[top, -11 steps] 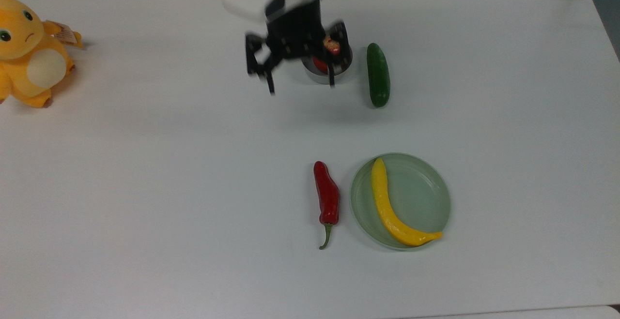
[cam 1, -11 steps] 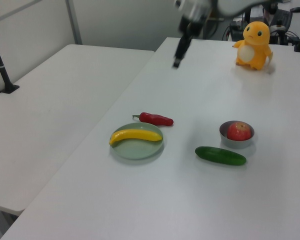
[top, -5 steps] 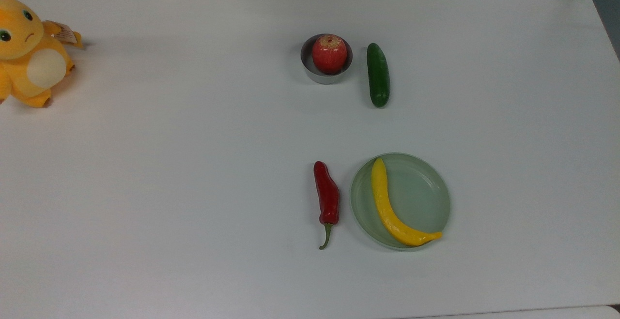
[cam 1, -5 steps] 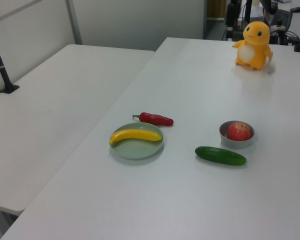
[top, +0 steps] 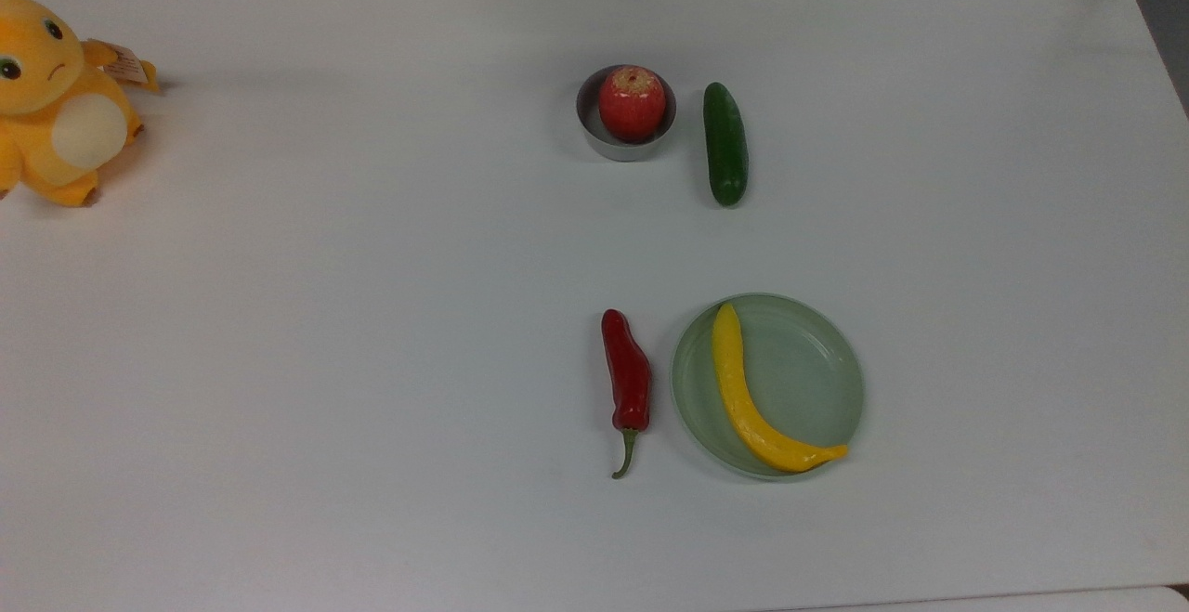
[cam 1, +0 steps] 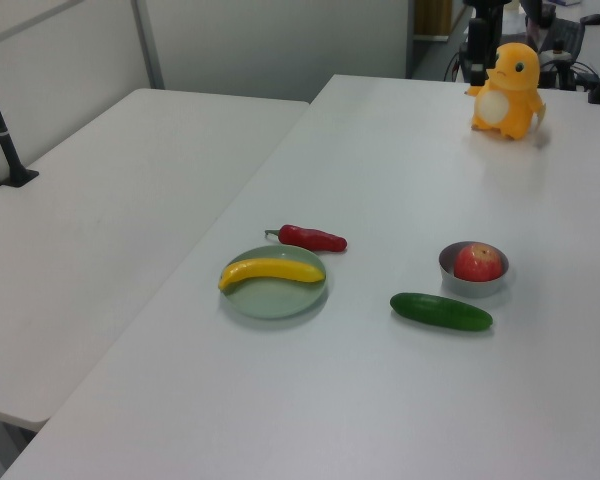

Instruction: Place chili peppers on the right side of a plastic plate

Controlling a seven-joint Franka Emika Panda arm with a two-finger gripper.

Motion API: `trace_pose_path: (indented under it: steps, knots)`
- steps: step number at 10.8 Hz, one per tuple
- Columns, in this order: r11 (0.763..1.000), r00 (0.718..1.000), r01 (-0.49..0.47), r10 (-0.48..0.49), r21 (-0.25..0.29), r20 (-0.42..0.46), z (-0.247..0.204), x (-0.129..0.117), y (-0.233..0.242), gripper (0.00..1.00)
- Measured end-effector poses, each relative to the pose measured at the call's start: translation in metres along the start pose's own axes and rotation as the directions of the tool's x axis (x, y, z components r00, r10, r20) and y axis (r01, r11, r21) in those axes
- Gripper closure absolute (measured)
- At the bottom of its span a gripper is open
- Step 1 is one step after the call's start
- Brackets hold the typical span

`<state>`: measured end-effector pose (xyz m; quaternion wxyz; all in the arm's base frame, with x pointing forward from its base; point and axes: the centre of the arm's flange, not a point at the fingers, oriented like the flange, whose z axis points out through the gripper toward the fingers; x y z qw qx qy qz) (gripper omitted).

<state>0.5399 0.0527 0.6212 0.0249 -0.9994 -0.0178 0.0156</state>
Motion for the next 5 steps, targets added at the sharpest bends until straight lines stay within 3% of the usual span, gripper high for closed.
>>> trace_pose_path:
  steps: [2, 5]
  knots:
    - [1.0, 0.997, -0.002, 0.002, 0.004, -0.08, 0.0049, 0.0111, 0.0004, 0.0]
    - [1.0, 0.995, -0.006, 0.007, 0.006, -0.104, 0.0069, 0.0144, 0.0026, 0.0]
